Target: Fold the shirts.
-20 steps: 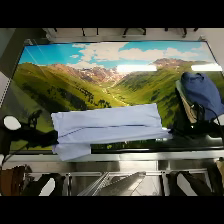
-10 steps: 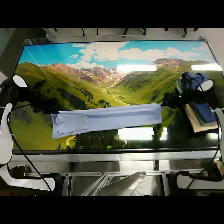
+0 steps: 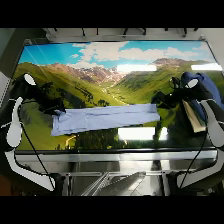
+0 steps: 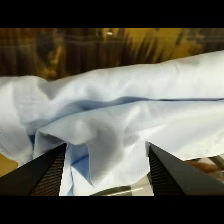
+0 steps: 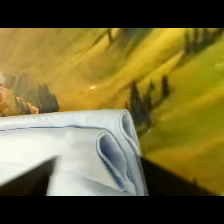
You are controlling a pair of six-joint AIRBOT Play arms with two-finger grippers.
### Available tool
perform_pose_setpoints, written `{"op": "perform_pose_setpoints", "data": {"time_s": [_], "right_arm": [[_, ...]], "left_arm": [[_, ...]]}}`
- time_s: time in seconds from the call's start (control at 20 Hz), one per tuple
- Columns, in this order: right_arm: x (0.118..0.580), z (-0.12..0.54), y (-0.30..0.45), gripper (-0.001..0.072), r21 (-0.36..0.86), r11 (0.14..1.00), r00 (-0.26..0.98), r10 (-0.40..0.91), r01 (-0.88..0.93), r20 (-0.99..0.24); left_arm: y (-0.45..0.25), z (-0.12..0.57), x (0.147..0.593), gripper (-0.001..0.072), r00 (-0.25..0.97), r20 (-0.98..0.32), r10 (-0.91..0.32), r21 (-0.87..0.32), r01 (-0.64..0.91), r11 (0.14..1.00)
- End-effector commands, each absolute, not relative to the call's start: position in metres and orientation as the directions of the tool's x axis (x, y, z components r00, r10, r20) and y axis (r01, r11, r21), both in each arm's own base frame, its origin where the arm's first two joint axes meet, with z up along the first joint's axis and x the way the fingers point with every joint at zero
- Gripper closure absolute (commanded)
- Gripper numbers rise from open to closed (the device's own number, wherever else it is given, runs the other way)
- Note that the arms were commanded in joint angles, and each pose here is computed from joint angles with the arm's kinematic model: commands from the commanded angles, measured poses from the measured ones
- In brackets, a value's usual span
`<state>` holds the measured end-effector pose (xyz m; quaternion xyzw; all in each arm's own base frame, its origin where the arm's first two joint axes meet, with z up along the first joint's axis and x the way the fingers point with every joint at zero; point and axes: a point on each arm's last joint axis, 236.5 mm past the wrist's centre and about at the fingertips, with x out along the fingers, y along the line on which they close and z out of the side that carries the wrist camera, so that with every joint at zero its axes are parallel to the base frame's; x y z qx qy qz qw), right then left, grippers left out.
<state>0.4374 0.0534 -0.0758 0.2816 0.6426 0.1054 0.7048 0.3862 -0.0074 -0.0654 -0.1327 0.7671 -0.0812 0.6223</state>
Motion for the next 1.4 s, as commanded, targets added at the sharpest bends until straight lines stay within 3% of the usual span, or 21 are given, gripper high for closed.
{"op": "perform_pose_setpoints", "data": {"time_s": [0.0, 0.25, 0.3, 0.35, 0.5, 0.65, 0.7, 0.75, 0.8, 0.85, 1.0, 1.15, 1.35], "right_arm": [[0.419, -0.065, 0.045, 0.0002, 0.557, 0.81, 0.069, 0.555, 0.183, -0.829], [0.395, -0.07, 0.013, 0.0002, 0.593, 0.773, -0.002, 0.609, 0.224, -0.793], [0.395, -0.074, 0.017, 0.0002, 0.615, 0.758, -0.014, 0.633, 0.216, -0.774], [0.396, -0.079, 0.026, 0.0002, 0.649, 0.732, -0.022, 0.667, 0.21, -0.745], [0.4, -0.093, 0.046, 0.0003, 0.701, 0.68, -0.038, 0.723, 0.213, -0.69], [0.406, -0.099, 0.076, 0.0007, 0.744, 0.646, -0.046, 0.76, 0.174, -0.649], [0.412, -0.101, 0.084, 0.004, 0.742, 0.651, -0.029, 0.754, 0.16, -0.656], [0.42, -0.103, 0.089, 0.0217, 0.735, 0.661, -0.004, 0.744, 0.149, -0.668], [0.426, -0.105, 0.094, 0.0504, 0.733, 0.666, 0.014, 0.739, 0.14, -0.674], [0.427, -0.105, 0.098, 0.0694, 0.733, 0.667, 0.016, 0.738, 0.131, -0.674], [0.41, -0.089, 0.098, 0.0694, 0.731, 0.675, -0.045, 0.737, 0.098, -0.674], [0.382, -0.057, 0.079, 0.0694, 0.646, 0.763, -0.117, 0.644, 0.024, -0.756], [0.372, 0.014, 0.061, 0.0694, 0.543, 0.84, 0.0, 0.543, -0.026, -0.84]], "left_arm": [[-0.005, -0.051, 0.386, 0.0152, -0.168, -0.938, -0.305, -0.289, -0.109, 0.951], [0.003, 0.008, 0.391, 0.0153, -0.009, -0.959, -0.284, -0.28, -0.13, 0.951], [0.002, 0.02, 0.391, 0.0261, 0.021, -0.96, -0.278, -0.278, -0.126, 0.952], [0.002, 0.033, 0.39, 0.0691, 0.051, -0.961, -0.273, -0.277, -0.111, 0.955], [-0.003, 0.057, 0.394, 0.0697, 0.135, -0.956, -0.259, -0.269, -0.064, 0.961], [-0.007, 0.063, 0.391, 0.0697, 0.136, -0.954, -0.268, -0.277, -0.055, 0.959], [-0.01, 0.062, 0.39, 0.0697, 0.129, -0.955, -0.268, -0.276, -0.048, 0.96], [-0.011, 0.062, 0.39, 0.0697, 0.131, -0.954, -0.268, -0.276, -0.046, 0.96], [-0.013, 0.062, 0.391, 0.0696, 0.133, -0.954, -0.269, -0.277, -0.04, 0.96], [-0.015, 0.062, 0.391, 0.0697, 0.131, -0.954, -0.268, -0.275, -0.033, 0.961], [-0.025, 0.063, 0.393, 0.0697, 0.136, -0.953, -0.272, -0.276, -0.009, 0.961], [-0.055, 0.063, 0.394, 0.0696, 0.133, -0.95, -0.282, -0.276, 0.062, 0.959], [-0.137, 0.041, 0.383, 0.0697, 0.101, -0.946, -0.307, -0.281, 0.216, 0.935]]}}
